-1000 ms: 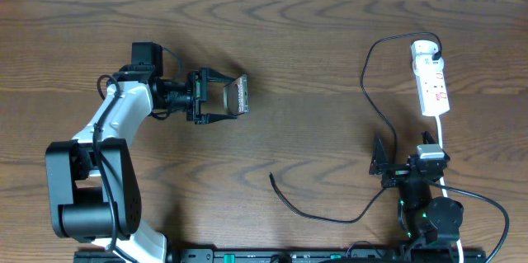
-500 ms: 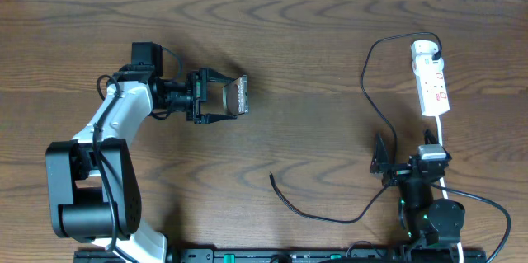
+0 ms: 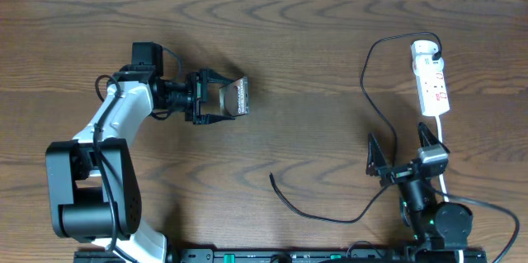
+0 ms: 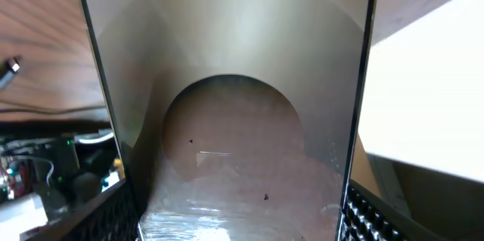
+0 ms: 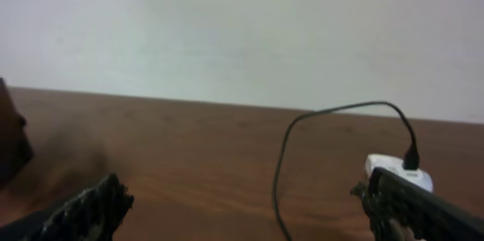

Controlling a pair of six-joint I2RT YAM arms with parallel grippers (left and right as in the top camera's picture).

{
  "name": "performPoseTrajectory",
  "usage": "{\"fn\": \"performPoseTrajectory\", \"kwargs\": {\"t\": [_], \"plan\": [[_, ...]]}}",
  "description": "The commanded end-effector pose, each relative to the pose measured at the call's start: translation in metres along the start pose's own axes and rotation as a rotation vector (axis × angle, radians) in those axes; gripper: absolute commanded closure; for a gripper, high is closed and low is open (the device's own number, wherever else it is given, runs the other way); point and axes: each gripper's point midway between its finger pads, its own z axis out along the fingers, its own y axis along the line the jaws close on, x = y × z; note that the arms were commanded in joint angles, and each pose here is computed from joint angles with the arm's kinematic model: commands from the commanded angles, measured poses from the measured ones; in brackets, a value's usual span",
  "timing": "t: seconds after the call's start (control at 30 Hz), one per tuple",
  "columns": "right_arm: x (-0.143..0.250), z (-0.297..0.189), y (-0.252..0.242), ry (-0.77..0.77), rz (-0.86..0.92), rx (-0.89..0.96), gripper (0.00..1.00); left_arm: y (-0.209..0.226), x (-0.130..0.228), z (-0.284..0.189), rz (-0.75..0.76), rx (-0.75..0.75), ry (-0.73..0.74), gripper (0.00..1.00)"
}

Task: Plug charger to phone and switch on socket
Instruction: 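Move the right gripper from rest toward the phone held by left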

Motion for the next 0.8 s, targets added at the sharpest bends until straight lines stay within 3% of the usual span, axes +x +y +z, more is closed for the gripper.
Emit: {"fn": "performPoseTrajectory", "kwargs": {"t": [0.0,0.2,0.5,0.7,0.77], "plan": [[-0.041,0.003,0.008,0.017,0.015,-0.035,0.01,-0.005,0.006,0.001,0.055,-0.003,-0.053,0.93],[-0.053,0.036,0.022,0.225,0.076,-0.146,0.01,0.000,-0.003,0.008,0.070,-0.033,-0.133,0.93],[-0.057,0.093,0.073,0.581,0.344,-0.535,0.01,0.005,-0.021,0.013,0.092,-0.067,-0.266,0.93],[-0.070,0.105,0.107,0.599,0.506,-0.898,0.01,0.007,-0.033,0.013,0.099,-0.084,-0.351,0.93],[-0.066,0.111,0.108,0.597,0.531,-0.940,0.01,0.008,-0.034,0.013,0.103,-0.088,-0.363,0.93]]}}
